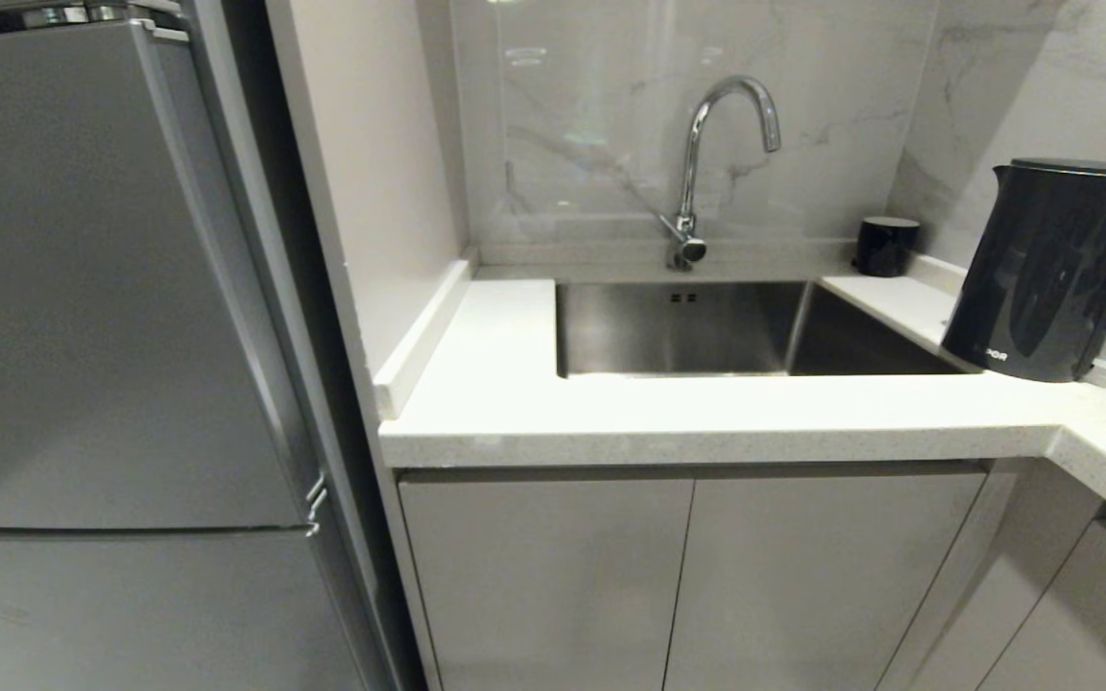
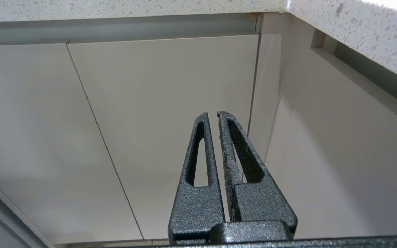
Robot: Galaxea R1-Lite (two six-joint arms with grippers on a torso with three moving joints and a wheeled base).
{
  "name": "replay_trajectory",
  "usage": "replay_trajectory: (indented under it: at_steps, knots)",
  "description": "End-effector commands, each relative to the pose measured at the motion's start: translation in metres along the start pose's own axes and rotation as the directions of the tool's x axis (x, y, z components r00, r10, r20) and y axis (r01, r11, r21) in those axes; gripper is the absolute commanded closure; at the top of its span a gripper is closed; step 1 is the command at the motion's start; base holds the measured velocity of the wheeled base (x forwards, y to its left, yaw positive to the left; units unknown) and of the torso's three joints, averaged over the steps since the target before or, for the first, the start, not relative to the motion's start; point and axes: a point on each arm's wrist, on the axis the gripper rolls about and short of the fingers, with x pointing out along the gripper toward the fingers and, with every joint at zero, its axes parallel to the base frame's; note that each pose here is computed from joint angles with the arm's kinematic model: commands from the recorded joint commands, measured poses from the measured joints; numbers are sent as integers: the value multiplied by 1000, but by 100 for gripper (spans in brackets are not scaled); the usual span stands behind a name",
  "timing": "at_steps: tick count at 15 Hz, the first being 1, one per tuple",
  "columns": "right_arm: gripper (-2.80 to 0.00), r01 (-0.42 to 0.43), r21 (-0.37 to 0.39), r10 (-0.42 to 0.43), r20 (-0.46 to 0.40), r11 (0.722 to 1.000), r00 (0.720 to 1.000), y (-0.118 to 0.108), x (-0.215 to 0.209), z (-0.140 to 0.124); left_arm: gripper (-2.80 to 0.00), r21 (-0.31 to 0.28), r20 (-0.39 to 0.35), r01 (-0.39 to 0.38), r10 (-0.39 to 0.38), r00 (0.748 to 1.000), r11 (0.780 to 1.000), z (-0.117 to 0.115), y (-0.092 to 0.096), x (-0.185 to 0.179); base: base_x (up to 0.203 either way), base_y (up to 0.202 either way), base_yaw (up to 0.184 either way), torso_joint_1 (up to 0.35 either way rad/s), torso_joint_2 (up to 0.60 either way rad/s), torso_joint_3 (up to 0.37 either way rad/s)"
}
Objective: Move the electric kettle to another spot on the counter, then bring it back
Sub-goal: Grab the kettle
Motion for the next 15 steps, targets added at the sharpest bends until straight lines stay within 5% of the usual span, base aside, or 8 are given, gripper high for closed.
replay_trajectory:
  at_steps: [1,15]
  knots:
    - [0,0,0,0,0,1000,1000,0,0,0,0,-2,-2,1,-1,1000,1000,0,0,0,0,0,0,0,0,0]
    - [0,0,0,0,0,1000,1000,0,0,0,0,-1,-2,0,0,1000,1000,0,0,0,0,0,0,0,0,0]
